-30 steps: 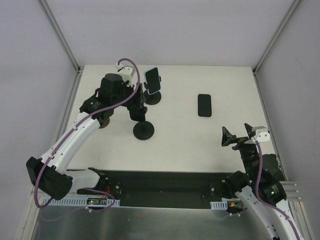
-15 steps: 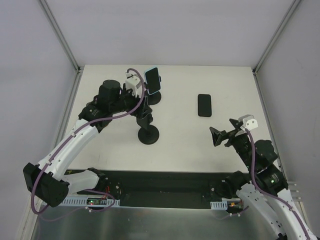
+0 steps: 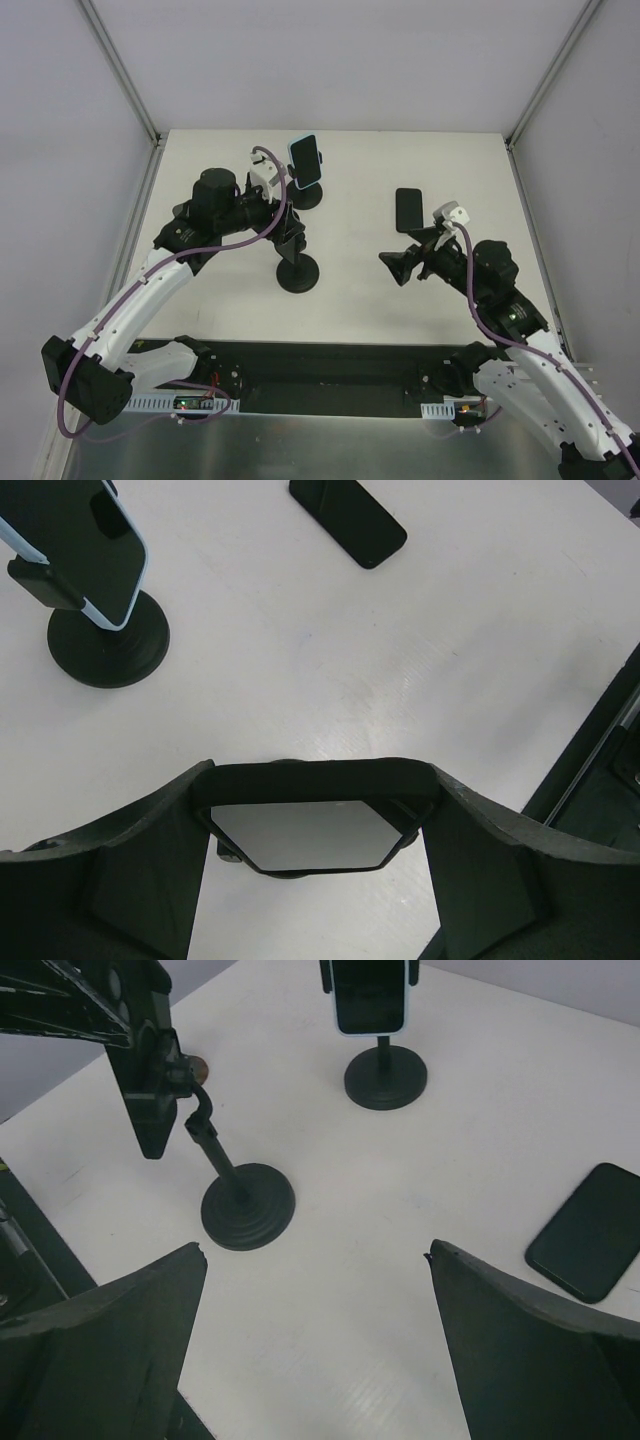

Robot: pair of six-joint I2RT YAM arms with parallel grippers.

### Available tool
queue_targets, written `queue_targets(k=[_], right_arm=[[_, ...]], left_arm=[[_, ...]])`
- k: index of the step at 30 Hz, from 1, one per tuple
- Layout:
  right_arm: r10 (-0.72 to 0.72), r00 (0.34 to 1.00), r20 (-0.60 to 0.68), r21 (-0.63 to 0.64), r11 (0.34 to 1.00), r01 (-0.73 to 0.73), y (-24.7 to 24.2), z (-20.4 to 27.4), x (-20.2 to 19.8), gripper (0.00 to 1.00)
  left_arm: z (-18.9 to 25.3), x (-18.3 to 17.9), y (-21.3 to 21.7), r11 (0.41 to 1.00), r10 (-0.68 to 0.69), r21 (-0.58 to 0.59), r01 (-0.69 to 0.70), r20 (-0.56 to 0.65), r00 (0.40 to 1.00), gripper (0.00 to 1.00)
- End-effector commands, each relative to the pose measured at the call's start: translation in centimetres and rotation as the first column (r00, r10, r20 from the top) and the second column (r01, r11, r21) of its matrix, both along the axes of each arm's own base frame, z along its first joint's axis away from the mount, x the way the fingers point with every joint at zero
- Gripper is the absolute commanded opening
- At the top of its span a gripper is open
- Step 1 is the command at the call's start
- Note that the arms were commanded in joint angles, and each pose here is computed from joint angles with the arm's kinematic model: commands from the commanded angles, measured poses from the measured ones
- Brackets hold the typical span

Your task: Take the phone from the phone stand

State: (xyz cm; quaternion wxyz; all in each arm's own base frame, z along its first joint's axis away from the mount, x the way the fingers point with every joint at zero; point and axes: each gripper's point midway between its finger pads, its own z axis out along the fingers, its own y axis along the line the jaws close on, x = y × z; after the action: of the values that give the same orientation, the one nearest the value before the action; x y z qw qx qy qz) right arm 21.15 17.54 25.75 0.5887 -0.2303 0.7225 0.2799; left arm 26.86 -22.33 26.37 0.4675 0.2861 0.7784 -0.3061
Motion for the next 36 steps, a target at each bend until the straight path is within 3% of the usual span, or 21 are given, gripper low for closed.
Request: queue_targets(k=[1, 9, 17, 19, 23, 28, 36], right_arm=[[0.141, 0.988, 0.068, 0.101, 0.984, -0.148, 2.9, 3.6, -0.6, 0.96], [0.249, 0.968, 0.036, 0.095, 0.963, -0.251, 4.8, 2.5, -0.7, 0.96], [0.322, 0.946, 0.020, 0.111, 0.940, -0.322, 6.3, 2.2, -0.8, 0.96], [0.331, 0.944, 0.015, 0.112, 0.937, -0.330, 6.6, 2.0, -0.8, 0.96], [0.363, 0.932, 0.022, 0.109, 0.925, -0.363, 7.2, 1.9, -1.0, 0.96], [0.391, 0.920, 0.002, 0.105, 0.915, -0.389, 8.0, 0.6, -0.8, 0.96], [0.355, 0.935, 0.014, 0.101, 0.930, -0.354, 8.2, -0.7, 0.3, 0.96]], left_arm=[[1.3, -0.6, -0.7, 0.999, -0.019, -0.047, 0.021, 0.034, 0.999, 0.35], [1.5, -0.1, -0.2, 0.999, 0.022, -0.046, -0.020, 0.041, 0.999, 0.67], [1.9, -0.3, -0.1, 0.998, 0.033, -0.056, -0.030, 0.046, 0.998, 0.87], [1.9, -0.2, -0.1, 0.998, 0.034, -0.056, -0.031, 0.048, 0.998, 0.98], [2.4, -0.3, 0.0, 0.997, 0.051, -0.067, -0.048, 0.049, 0.998, 0.99], [3.4, -0.1, 1.1, 0.975, 0.203, -0.098, -0.199, 0.041, 0.978, 0.99], [3.9, -0.9, 2.0, 0.862, 0.506, -0.075, -0.502, 0.047, 0.861, 0.99]])
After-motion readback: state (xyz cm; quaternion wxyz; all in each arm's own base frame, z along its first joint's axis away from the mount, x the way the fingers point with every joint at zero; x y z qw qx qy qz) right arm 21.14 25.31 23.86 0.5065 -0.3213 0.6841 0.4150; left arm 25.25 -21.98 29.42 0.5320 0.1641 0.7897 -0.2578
